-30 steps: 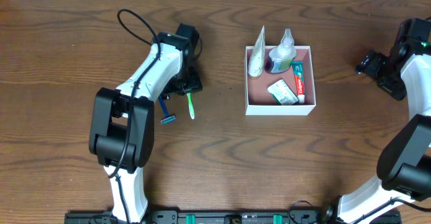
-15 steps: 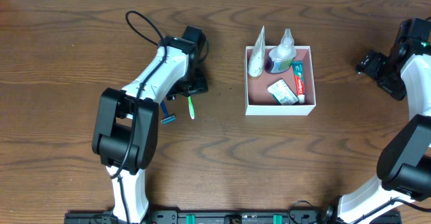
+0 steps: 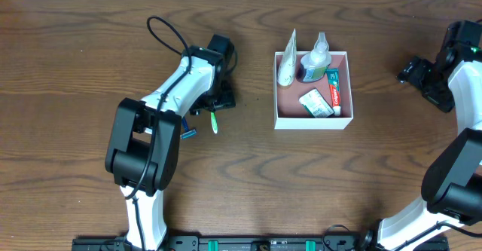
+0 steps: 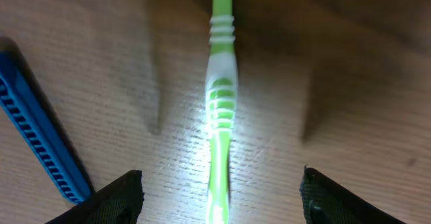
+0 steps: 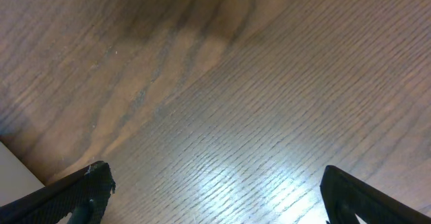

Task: Pack container
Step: 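Lower the left gripper and grasp the green toothbrush, then carry the toothbrush into the box and release it, then move the left gripper over the blue razor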

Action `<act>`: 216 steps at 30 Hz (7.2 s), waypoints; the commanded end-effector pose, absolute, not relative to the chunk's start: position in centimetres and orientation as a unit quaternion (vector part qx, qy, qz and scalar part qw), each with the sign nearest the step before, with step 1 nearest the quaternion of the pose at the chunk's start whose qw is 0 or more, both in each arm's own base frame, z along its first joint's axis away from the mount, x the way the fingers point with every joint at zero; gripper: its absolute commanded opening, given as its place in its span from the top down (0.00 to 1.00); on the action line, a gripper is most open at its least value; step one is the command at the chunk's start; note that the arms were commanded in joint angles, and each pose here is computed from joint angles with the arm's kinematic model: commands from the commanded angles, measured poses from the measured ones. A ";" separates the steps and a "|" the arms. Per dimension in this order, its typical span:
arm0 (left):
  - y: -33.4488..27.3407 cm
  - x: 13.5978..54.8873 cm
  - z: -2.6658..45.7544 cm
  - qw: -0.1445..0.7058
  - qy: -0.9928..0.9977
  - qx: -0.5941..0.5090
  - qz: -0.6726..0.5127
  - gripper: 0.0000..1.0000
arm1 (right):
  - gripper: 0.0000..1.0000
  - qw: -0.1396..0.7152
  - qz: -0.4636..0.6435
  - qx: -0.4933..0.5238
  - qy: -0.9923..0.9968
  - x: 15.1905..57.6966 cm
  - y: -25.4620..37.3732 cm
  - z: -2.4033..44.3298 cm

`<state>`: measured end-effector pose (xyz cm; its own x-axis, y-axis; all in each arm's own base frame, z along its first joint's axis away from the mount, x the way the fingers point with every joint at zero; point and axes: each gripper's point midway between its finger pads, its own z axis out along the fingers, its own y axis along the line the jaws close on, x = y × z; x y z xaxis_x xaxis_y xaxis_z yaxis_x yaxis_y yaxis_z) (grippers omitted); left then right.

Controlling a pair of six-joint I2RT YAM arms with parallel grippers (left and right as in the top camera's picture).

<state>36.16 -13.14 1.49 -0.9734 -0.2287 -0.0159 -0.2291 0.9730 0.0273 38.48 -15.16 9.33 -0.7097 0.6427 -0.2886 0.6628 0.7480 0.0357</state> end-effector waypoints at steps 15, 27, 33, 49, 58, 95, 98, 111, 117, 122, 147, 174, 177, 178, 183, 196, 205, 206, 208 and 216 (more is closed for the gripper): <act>-12.8 35.7 0.1 -0.003 0.993 -0.114 0.019 0.25 | 0.01 0.137 -0.036 0.359 0.922 38.4 -15.2 8.9; -13.3 35.6 -0.6 -0.002 0.993 -0.114 0.004 0.25 | 0.01 0.137 -0.036 0.359 0.922 38.4 -15.2 8.9; -13.2 35.4 -1.1 -0.003 0.993 -0.114 0.002 0.25 | 0.01 0.137 -0.036 0.359 0.922 38.4 -15.2 8.9; -13.4 35.9 -1.1 0.007 0.994 -0.107 -0.002 0.60 | 0.01 0.137 -0.036 0.359 0.922 38.4 -15.2 8.9; -13.3 36.3 -1.1 0.016 0.994 -0.107 0.000 0.81 | 0.01 0.137 -0.036 0.359 0.922 38.4 -15.2 8.9; -23.2 36.6 33.1 0.434 0.862 0.205 -0.166 0.94 | 0.01 0.137 -0.036 0.359 0.922 38.4 -15.2 8.9; -26.9 34.3 32.8 0.425 0.838 0.288 -0.185 0.94 | 0.01 0.137 -0.036 0.359 0.922 38.4 -15.2 8.9; -36.1 32.2 25.1 0.359 0.821 0.403 -0.186 0.93 | 0.01 0.137 -0.036 0.359 0.922 38.4 -15.2 8.9; -37.6 33.6 19.8 0.322 0.836 0.409 -0.172 0.94 | 0.01 0.137 -0.036 0.359 0.922 38.4 -15.2 8.9; -38.5 34.4 16.7 0.305 0.843 0.411 -0.165 0.93 | 0.01 0.137 -0.036 0.359 0.922 38.4 -15.2 8.9; -37.5 36.3 13.5 0.298 0.860 0.397 -0.114 0.87 | 0.01 0.137 -0.036 0.359 0.922 38.4 -15.2 8.9; -15.2 33.0 27.6 0.319 0.941 0.114 -0.001 0.25 | 0.01 0.137 -0.036 0.359 0.922 38.4 -15.2 8.9; -11.3 33.5 26.3 0.287 0.958 0.016 0.011 0.24 | 0.01 0.137 -0.036 0.359 0.922 38.4 -15.2 8.9; -10.0 33.6 25.8 0.277 0.961 -0.018 0.016 0.24 | 0.01 0.137 -0.036 0.359 0.922 38.4 -15.2 8.9; -3.9 33.8 22.3 0.227 0.956 -0.182 0.036 0.20 | 0.01 0.137 -0.036 0.359 0.922 38.4 -15.2 8.9; -1.7 32.9 11.4 0.106 0.952 -0.284 0.027 0.02 | 0.01 0.137 -0.036 0.359 0.922 38.4 -15.2 8.9; -3.4 34.2 6.0 0.053 0.958 -0.283 0.002 0.02 | 0.01 0.137 -0.036 0.359 0.922 38.4 -15.2 8.9; -3.5 34.2 5.5 0.046 0.958 -0.283 0.000 0.02 | 0.01 0.137 -0.036 0.359 0.922 38.4 -15.2 8.9; -3.5 34.0 4.4 0.032 0.959 -0.282 0.006 0.02 | 0.01 0.137 -0.036 0.359 0.922 38.4 -15.2 8.9; -3.5 33.5 2.2 0.001 0.960 -0.280 0.019 0.02 | 0.01 0.137 -0.036 0.359 0.922 38.4 -15.2 8.9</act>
<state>33.85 -3.52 2.83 -0.8502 -0.5254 -0.0318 -0.5262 0.8500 0.0247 38.45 -15.14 9.29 -0.7102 0.6428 -0.2871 0.6627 0.7480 0.0355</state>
